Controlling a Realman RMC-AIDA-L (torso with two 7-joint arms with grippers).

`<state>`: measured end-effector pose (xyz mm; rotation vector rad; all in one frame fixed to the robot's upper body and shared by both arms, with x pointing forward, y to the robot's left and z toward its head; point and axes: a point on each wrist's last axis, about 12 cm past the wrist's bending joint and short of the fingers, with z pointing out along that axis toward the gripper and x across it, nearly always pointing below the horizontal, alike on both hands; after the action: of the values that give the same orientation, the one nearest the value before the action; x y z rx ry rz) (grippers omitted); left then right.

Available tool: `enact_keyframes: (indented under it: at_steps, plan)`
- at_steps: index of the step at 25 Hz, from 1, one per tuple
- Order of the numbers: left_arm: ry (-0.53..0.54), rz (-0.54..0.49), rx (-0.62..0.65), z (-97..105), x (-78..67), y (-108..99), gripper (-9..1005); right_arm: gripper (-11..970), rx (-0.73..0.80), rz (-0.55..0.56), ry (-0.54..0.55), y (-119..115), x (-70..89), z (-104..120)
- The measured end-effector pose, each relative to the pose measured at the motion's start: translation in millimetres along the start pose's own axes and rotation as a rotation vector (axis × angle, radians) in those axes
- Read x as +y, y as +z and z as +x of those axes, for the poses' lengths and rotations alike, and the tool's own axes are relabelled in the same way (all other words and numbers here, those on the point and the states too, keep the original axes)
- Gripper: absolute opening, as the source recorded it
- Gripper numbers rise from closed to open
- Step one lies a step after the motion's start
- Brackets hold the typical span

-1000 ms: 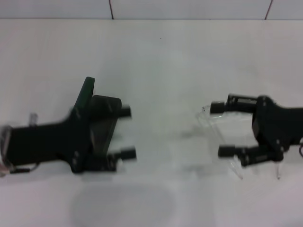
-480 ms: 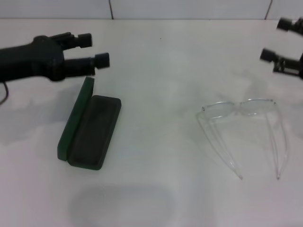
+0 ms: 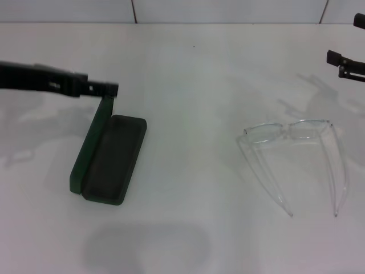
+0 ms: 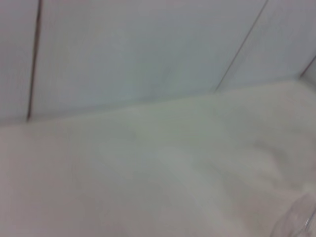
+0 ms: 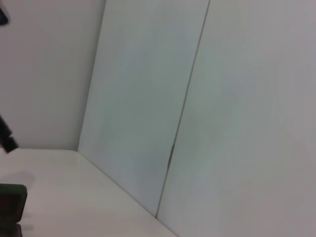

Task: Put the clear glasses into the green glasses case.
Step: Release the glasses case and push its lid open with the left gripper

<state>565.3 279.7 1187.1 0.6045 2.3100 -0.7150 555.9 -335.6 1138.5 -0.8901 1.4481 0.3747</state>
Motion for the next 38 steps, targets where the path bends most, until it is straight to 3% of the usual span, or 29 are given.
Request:
enact_keyframes:
  at_steps: [12, 17, 28, 33, 38]
  plan:
    - [-0.073, -0.113, 0.182, 18.3, 6.7, 6.5, 874, 868, -0.020, -0.020, 0.005, 6.7, -1.8, -6.9]
    - [-0.083, -0.083, 0.237, 26.1, 5.0, 19.1, 874, 868, -0.023, -0.023, 0.003, 7.0, -1.5, -7.4]
    - [-0.075, -0.038, 0.262, 20.6, -2.8, 33.5, 875, 869, -0.026, -0.035, 0.016, 2.1, 2.0, -5.2]
    - [-0.086, -0.024, 0.298, 22.3, -1.6, 40.4, 761, 869, -0.040, -0.032, 0.025, -3.2, 2.1, -5.5]
    - [-0.026, -0.023, 0.300, 17.9, -8.4, 40.8, 619, 869, -0.043, -0.033, 0.032, -5.2, 2.9, -4.4]
